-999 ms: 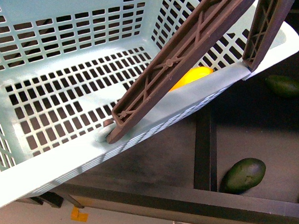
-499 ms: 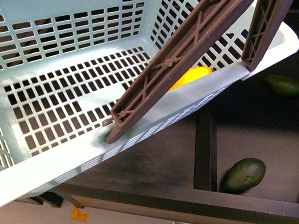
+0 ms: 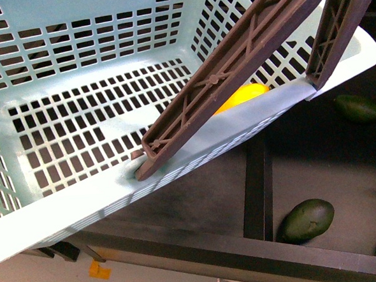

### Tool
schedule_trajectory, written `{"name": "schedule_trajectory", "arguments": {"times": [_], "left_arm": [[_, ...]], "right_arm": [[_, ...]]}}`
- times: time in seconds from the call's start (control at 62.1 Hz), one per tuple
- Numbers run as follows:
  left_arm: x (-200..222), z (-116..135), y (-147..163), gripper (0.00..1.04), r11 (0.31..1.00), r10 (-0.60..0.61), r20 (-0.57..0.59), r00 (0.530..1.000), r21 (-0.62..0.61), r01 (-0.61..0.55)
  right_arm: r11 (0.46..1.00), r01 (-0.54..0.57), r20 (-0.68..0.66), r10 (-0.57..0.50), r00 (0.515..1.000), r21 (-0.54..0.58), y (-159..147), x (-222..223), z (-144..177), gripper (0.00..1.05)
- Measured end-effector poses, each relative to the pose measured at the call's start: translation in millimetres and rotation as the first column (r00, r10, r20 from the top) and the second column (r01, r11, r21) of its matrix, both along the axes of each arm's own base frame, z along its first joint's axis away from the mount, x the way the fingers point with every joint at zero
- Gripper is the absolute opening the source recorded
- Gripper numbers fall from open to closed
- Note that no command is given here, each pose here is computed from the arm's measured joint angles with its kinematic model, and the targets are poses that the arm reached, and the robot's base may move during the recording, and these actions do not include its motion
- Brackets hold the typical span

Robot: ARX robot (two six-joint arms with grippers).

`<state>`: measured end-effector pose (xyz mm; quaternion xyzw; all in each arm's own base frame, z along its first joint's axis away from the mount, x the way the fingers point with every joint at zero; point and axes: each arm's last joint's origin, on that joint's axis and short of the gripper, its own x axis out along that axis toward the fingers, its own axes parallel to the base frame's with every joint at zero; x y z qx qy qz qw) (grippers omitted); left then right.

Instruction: Pick mango and avocado into basket

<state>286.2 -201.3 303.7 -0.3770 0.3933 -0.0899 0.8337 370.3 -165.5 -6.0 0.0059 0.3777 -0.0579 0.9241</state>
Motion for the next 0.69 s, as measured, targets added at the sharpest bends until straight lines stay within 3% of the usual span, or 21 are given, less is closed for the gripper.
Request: {"name": "schedule_trajectory", "arguments": {"times": [0.467,0.693], "left_arm": [[0.0,0.0,0.0,0.04,1.000,0.001,0.000,1.000,0.000,-0.001],[0.0,0.0,0.0,0.04,1.000,0.000,0.000,1.000,0.000,0.000]], "right_arm": [[0.990,-0.111,0.155,0.097,0.983,0.086,55.4,-67.7,88.6,0.56],[0.970,-0.223,0.269,0.190,0.944,0.097,102.7,-77.1,136.8,0.56]]}}
